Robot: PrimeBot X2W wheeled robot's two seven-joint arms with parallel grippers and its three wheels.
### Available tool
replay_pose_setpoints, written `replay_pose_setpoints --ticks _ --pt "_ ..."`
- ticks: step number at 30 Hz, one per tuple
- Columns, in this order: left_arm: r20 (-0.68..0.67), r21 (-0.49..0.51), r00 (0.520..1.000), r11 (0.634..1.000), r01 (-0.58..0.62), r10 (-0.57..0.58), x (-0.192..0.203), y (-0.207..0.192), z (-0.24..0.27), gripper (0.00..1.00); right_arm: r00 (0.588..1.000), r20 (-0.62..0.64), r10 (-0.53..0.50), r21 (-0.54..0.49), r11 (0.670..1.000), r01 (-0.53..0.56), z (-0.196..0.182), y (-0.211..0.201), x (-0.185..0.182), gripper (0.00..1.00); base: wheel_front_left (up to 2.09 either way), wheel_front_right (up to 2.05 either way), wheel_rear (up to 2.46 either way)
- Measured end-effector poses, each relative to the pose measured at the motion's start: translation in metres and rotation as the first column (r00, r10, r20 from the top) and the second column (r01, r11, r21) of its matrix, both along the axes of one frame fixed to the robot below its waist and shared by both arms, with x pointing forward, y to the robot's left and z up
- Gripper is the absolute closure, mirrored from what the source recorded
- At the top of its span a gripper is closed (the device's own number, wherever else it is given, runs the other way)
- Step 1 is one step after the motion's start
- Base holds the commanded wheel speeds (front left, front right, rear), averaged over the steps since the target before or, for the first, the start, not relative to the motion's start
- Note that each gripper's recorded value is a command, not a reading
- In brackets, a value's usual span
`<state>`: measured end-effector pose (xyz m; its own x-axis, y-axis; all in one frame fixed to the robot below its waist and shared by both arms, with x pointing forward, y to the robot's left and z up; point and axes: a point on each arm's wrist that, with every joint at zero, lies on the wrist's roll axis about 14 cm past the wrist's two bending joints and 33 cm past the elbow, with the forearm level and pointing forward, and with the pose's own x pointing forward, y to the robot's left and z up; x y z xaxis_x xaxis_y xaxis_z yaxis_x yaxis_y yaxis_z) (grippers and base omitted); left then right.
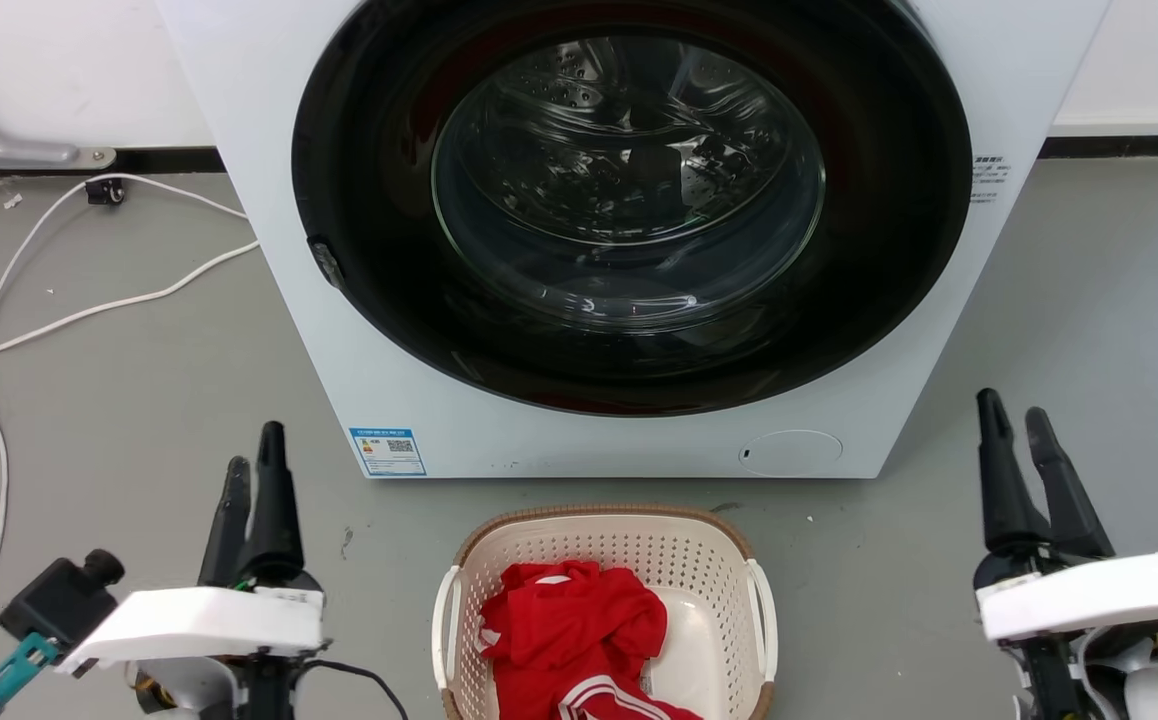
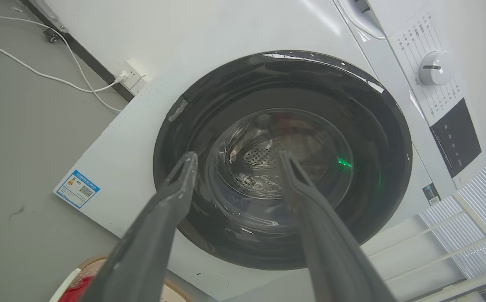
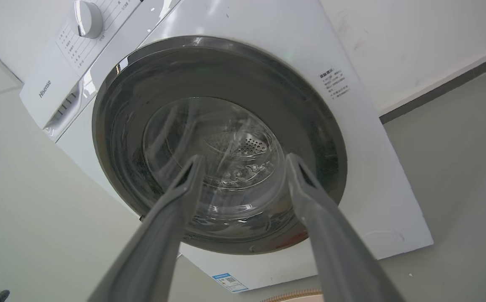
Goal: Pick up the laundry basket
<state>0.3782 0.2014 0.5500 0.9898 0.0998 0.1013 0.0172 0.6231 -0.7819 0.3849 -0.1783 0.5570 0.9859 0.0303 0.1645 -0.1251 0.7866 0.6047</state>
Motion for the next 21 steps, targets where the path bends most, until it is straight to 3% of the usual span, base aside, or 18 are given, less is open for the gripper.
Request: replay_pose_setpoints --ticks 11,18,21 --pt "0.067 0.217 0.994 0.973 0.075 -0.092 -0.004 -0.033 0.014 0.00 0.999 0.035 0.025 -0.203 0.979 -0.017 0.005 0.017 -0.002 0.00 0.00 0.00 0.00" --pt "0.068 0.389 0.991 0.918 0.083 -0.118 -0.005 -0.051 0.018 0.00 0.999 0.053 -0.004 -0.272 0.962 0.019 0.007 0.010 -0.004 0.00 0.00 0.00 0.00" --pt "0.063 0.475 0.988 0.875 0.097 -0.144 -0.006 -0.061 0.018 0.00 0.999 0.046 -0.010 -0.323 0.946 0.024 0.001 0.010 -0.004 0.00 0.00 0.00 0.00"
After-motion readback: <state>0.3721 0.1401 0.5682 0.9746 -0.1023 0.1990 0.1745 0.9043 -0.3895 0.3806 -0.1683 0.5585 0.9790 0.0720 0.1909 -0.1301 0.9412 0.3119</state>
